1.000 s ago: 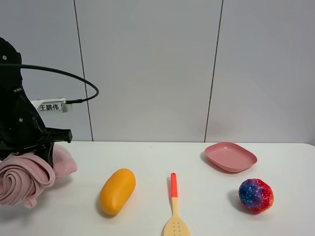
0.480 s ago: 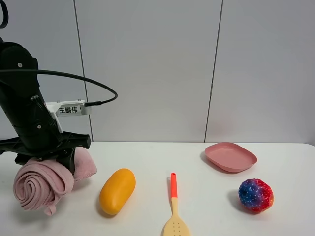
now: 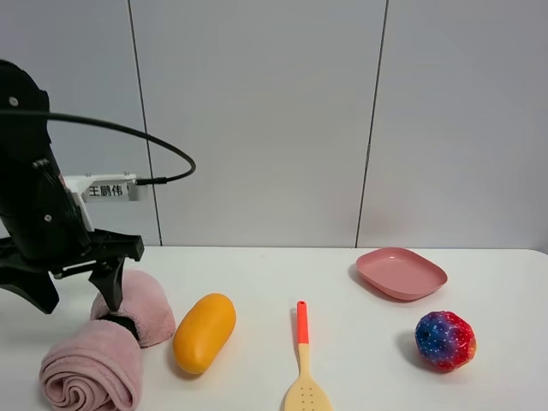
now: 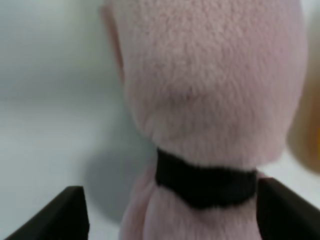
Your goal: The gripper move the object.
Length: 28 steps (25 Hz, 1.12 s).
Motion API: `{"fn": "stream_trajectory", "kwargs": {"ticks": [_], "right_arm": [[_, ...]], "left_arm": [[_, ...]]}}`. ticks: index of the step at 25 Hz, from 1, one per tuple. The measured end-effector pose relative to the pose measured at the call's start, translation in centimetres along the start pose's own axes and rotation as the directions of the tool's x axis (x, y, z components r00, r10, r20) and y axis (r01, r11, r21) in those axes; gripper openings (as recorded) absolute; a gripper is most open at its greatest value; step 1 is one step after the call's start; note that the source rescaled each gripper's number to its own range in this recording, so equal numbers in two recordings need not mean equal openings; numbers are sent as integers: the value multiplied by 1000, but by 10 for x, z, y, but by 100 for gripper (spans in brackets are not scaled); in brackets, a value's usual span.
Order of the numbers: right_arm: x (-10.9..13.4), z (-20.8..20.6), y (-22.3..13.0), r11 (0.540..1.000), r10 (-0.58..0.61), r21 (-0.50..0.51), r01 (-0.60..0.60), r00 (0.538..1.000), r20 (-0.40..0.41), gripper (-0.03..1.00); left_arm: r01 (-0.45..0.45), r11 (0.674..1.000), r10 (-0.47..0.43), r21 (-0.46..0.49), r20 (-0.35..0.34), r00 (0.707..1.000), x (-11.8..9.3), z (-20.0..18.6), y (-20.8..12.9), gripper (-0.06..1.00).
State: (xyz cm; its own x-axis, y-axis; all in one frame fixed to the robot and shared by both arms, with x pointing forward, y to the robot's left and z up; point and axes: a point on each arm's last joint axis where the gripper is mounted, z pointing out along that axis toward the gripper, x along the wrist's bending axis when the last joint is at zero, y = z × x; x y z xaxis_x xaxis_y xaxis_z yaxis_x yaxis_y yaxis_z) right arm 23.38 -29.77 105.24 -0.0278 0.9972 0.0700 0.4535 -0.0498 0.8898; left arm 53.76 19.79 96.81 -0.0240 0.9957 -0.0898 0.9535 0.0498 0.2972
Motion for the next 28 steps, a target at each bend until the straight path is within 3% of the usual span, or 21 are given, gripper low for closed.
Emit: {"fn": "stream_trajectory", "kwargs": {"ticks": [4, 8, 13, 16, 20, 23, 28], "right_arm": [[0, 0, 0, 1000, 0, 0, 0, 1000, 0, 100], [0, 0, 0, 1000, 0, 0, 0, 1000, 0, 100], [0, 0, 0, 1000, 0, 0, 0, 1000, 0, 100], [0, 0, 0, 1000, 0, 0, 0, 1000, 0, 100], [0, 0, 0, 1000, 0, 0, 0, 1000, 0, 100], [0, 0, 0, 1000, 0, 0, 0, 1000, 0, 100], [0, 0, 0, 1000, 0, 0, 0, 1000, 0, 100]], "left_arm": [[-96, 984, 97, -148, -5, 995, 6, -68, 2, 57], [-156, 944, 156, -292, -22, 988, 17, -145, -12, 57], [-179, 929, 188, -322, -5, 982, 46, -206, -58, 57], [-136, 919, 137, -369, -23, 990, 69, -227, -90, 57], [-87, 881, 44, -465, -101, 994, 95, -236, -144, 57], [-86, 844, 9, -530, -147, 989, 100, -236, -185, 58], [-11, 811, -52, -585, -92, 994, 94, -222, -231, 58]]}}
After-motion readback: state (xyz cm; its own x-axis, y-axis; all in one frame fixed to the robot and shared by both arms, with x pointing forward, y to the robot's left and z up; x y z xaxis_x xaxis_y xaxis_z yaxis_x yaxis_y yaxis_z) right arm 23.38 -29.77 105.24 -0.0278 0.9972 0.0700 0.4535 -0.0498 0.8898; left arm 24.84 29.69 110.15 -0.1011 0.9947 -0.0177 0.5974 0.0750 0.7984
